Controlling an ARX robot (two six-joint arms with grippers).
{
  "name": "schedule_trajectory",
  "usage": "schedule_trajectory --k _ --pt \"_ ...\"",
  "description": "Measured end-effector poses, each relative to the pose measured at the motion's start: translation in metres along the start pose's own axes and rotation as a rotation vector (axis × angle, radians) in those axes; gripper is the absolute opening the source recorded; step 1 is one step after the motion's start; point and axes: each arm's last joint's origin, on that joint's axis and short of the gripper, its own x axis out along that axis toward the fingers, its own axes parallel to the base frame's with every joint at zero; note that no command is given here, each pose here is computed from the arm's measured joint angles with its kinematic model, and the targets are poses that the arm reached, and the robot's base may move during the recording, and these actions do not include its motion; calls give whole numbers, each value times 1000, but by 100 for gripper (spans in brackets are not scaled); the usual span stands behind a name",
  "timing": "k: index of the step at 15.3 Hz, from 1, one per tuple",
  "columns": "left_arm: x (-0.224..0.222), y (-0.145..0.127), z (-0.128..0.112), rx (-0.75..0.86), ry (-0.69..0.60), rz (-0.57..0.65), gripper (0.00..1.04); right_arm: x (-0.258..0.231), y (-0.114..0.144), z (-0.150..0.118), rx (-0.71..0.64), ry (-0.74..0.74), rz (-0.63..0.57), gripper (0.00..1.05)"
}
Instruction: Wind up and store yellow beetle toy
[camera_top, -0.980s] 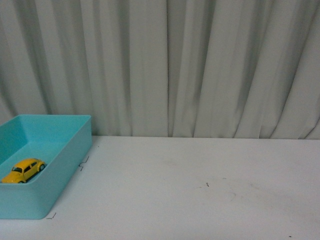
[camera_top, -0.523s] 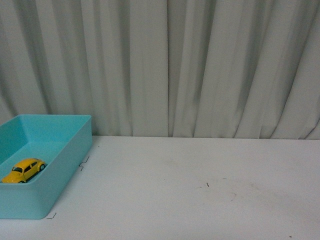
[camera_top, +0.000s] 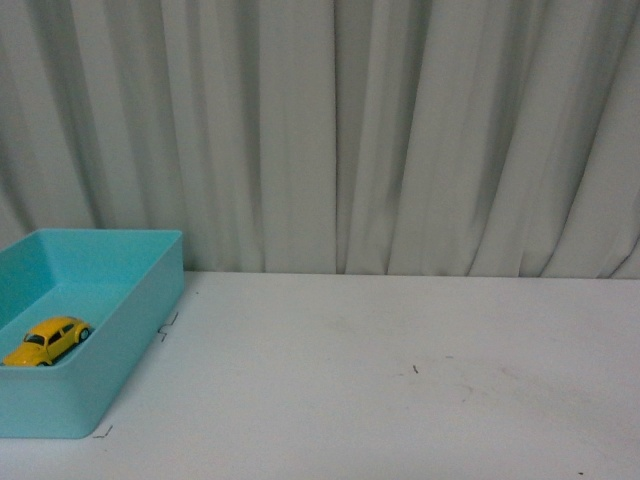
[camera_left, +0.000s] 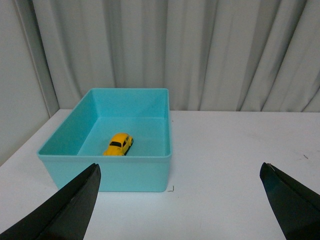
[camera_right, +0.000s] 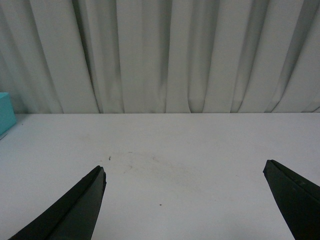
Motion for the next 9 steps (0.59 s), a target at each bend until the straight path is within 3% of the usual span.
schedule_trajectory --k 9 --pt "0 0 0 0 0 0 98 0 0 0 0 0 0 98"
